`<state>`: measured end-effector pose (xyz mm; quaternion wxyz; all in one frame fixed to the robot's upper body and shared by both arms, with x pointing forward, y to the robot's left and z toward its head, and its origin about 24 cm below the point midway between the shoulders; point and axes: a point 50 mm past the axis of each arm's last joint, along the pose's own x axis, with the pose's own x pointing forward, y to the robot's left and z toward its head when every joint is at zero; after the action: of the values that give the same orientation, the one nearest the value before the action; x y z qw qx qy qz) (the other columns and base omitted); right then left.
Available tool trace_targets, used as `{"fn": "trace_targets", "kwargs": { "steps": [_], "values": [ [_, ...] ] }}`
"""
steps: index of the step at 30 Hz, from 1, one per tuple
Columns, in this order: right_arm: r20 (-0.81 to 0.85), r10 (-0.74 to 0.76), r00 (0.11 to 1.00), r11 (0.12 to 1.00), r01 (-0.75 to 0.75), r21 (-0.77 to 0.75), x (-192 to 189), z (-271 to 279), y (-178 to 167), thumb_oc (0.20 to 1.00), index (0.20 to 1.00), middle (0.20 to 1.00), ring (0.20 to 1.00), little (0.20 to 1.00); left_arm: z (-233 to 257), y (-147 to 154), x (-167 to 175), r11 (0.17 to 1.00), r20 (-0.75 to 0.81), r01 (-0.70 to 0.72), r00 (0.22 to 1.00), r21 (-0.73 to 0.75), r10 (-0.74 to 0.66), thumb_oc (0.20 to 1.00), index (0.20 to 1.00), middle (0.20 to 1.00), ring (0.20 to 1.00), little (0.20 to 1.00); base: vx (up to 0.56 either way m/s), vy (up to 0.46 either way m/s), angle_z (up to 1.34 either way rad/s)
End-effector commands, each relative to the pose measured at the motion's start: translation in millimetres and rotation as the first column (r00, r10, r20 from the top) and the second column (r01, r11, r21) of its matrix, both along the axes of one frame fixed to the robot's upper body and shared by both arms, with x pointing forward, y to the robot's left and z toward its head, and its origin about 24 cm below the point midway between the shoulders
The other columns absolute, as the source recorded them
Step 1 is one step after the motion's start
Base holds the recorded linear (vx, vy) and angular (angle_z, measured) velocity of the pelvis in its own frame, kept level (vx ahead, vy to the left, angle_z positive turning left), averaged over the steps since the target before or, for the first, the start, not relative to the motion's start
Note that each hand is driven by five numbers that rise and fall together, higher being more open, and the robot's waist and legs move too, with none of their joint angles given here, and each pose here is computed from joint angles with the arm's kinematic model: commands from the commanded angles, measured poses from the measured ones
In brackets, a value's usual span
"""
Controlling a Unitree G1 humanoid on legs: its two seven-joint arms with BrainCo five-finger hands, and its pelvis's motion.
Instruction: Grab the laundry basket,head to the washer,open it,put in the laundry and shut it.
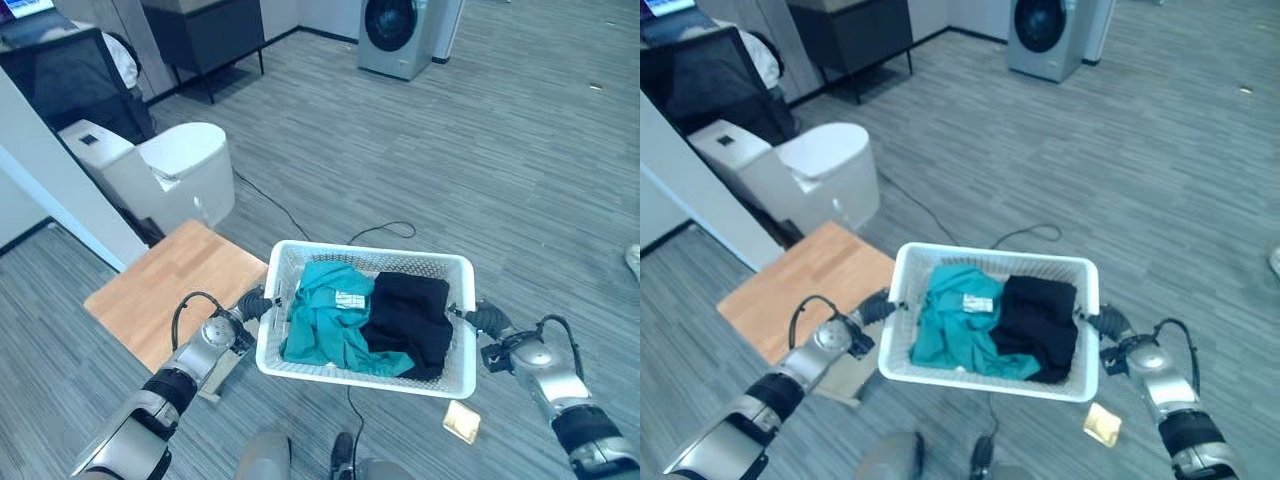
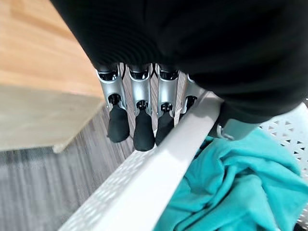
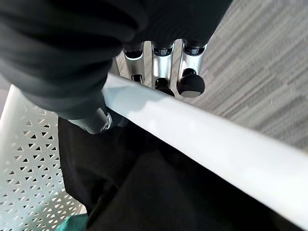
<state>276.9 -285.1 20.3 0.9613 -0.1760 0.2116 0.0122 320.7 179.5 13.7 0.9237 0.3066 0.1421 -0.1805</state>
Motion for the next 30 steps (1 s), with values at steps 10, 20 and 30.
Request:
{"fn": "trace_targets", "kwargs": {
  "steps": [10,20,30],
  "values": [
    [0.167,0.062,0.984,0.983,-0.089,0.161,34,17,43,0.200,0.200,0.200,0.200,0.200,27,32,13,0.995,0.119,-0.089,0.989,0.042,0.084,0.200,0.200,0.200,0.200,0.200,0.41,0.123,-0.31],
    [0.117,0.155,0.981,0.980,-0.168,0.109,56,19,67,0.200,0.200,0.200,0.200,0.200,31,47,19,0.985,0.120,-0.160,0.981,0.063,0.152,0.200,0.200,0.200,0.200,0.200,0.28,0.002,-0.13],
    [0.130,0.146,0.981,0.986,-0.155,0.065,38,21,47,0.200,0.200,0.200,0.200,0.200,26,48,12,0.987,0.103,-0.151,0.984,0.054,0.145,0.200,0.200,0.200,0.200,0.200,0.26,-0.289,0.17]
  ]
}}
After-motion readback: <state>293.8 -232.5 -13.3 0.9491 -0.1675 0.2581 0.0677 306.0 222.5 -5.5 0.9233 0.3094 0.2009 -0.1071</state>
